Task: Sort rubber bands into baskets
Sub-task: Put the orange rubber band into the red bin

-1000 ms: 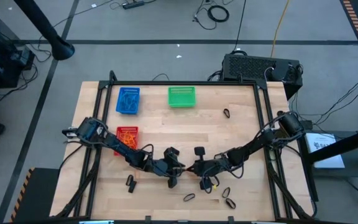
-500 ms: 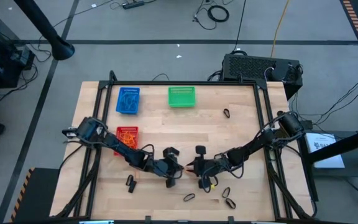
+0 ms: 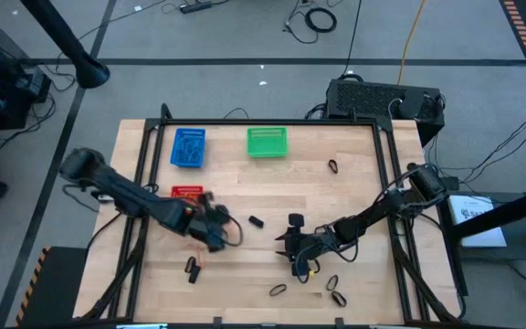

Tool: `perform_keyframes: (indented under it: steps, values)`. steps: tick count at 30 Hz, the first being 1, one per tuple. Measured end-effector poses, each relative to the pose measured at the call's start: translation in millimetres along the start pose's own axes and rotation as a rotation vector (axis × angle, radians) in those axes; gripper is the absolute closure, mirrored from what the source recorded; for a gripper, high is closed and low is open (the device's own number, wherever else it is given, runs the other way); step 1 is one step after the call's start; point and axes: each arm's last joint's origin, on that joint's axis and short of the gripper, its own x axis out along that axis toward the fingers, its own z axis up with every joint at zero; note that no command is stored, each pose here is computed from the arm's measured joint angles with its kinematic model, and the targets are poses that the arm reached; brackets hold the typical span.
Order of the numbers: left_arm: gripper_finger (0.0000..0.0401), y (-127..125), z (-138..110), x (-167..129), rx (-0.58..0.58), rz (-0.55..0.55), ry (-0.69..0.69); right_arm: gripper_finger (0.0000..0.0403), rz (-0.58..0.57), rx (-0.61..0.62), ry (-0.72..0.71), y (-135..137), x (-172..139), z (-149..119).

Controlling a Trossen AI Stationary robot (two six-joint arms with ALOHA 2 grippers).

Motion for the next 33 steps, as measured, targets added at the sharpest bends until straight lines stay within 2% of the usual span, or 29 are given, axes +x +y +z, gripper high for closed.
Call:
perform_keyframes:
  steps: [3,8,13,19,25,33]
  values:
    - [0.0398,21,-13,-25,-0.026,0.109,0.112,0.0224,0.0,0.015,0.0,0,0,0]
    - [0.0399,48,-37,-54,-0.132,0.288,0.294,0.0225,0.0,0.027,0.0,0,0,0]
    - [0.0397,58,-47,-63,-0.171,0.422,0.363,0.0225,0.0,0.026,0.001,0,0,0]
    - [0.0372,56,-47,-61,-0.166,0.43,0.365,0.0225,0.0,0.026,0.001,0,0,0]
    - [0.0351,55,-48,-59,-0.097,0.401,0.407,0.0225,0.0,0.026,0.001,0,0,0]
    - [0.0292,54,-48,-59,-0.092,0.381,0.429,0.0225,0.0,0.026,0.001,0,0,0]
